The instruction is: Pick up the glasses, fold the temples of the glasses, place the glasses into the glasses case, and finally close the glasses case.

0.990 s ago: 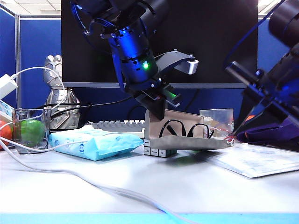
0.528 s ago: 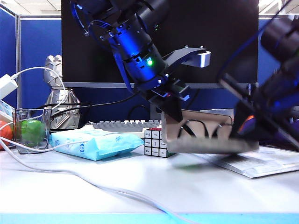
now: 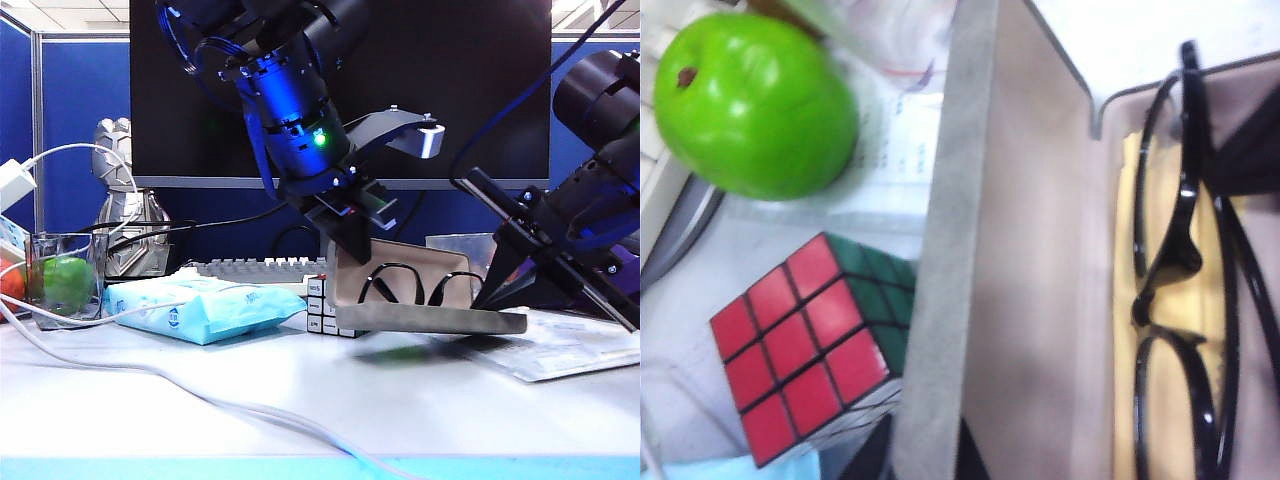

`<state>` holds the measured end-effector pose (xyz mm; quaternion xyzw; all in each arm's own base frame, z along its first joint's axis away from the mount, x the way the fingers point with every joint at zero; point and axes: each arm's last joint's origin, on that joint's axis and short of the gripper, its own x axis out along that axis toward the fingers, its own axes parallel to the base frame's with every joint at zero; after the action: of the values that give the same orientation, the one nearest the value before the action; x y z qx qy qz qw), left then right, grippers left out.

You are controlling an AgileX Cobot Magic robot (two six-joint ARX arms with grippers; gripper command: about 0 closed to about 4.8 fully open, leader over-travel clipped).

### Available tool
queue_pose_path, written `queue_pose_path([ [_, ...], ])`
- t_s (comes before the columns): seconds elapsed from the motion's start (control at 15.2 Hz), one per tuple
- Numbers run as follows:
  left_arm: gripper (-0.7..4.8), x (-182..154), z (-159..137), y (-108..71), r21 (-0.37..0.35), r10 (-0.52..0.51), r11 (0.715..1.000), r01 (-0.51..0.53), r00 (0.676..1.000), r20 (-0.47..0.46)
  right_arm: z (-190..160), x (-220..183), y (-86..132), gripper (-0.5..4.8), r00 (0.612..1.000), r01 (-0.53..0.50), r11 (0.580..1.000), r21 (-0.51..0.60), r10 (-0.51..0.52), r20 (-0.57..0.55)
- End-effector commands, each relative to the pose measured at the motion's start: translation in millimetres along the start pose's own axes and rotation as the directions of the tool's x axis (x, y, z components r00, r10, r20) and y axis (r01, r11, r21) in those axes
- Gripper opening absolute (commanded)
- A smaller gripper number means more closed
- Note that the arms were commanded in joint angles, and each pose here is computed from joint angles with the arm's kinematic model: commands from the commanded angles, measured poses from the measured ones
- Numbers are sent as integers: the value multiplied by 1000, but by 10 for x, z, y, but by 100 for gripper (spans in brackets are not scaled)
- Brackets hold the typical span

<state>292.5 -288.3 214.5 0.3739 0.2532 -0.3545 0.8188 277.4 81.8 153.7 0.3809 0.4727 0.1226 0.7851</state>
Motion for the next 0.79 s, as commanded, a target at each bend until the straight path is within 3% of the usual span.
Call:
queue_pose_path([
  [0.07, -7, -30, 20, 85, -64, 70, 996, -70, 998, 1, -38, -107, 60, -4, 999, -36, 999, -8, 35, -36],
  [0.26, -7, 5, -47, 8, -151, -88, 985, 85, 996, -13, -35, -385, 234, -4, 996, -79, 995, -58, 81, 38],
  [0.4, -7, 39, -78, -56, -216, -221, 952, 217, 975, 6, -65, -576, 298, -4, 994, -41, 993, -110, 52, 98],
  [0.59, -7, 68, -78, -118, -333, -378, 863, 380, 923, 74, -154, -738, 276, -4, 994, 56, 984, -171, -40, 99],
  [0.79, -7, 150, -139, -121, -468, -465, 758, 454, 880, 100, -213, -814, 246, -4, 991, 120, 965, -233, -102, 89],
])
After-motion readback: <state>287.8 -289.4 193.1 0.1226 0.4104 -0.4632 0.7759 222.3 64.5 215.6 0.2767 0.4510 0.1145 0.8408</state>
